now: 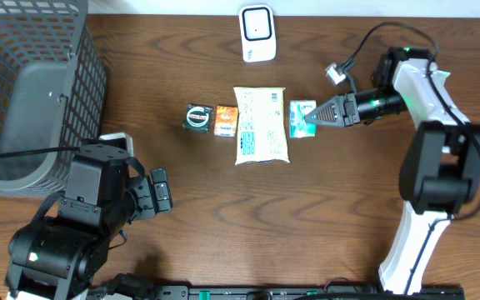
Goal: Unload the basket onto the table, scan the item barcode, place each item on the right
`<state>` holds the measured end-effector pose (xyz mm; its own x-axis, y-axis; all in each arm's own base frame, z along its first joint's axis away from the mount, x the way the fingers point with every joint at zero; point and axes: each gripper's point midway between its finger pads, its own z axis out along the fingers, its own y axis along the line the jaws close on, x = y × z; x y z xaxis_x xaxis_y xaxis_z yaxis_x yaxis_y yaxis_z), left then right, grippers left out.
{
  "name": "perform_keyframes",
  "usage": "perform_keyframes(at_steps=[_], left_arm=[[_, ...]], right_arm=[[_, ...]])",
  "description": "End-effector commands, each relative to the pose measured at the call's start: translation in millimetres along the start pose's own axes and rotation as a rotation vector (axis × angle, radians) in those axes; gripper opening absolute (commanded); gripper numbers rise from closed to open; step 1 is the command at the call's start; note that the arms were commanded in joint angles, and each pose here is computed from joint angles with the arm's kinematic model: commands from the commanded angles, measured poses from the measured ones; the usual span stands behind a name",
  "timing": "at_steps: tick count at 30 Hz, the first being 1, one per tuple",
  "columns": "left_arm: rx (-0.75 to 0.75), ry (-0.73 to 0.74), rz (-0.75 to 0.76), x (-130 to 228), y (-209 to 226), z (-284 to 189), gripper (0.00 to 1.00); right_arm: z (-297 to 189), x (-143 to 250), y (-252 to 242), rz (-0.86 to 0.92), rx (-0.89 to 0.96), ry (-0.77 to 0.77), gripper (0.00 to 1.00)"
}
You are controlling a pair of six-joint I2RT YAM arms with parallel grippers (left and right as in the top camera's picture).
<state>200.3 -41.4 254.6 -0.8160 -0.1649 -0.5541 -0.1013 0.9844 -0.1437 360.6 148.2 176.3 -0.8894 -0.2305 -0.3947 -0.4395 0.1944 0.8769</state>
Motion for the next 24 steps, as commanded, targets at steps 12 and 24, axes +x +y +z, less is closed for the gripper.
perform_keyframes(at_steps=[12,24], left_arm=[[-0.001,-0.003,0.0,-0.1,0.6,-0.4,0.98],[-0.001,-0.003,0.0,-0.1,0.6,-0.4,0.98]], right_arm=[[2.5,-24.2,94.9,-0.379,-0.029,-0.08,0.01],[19.4,-44.7,-7.5,0.033,0.526,0.04,0.01]])
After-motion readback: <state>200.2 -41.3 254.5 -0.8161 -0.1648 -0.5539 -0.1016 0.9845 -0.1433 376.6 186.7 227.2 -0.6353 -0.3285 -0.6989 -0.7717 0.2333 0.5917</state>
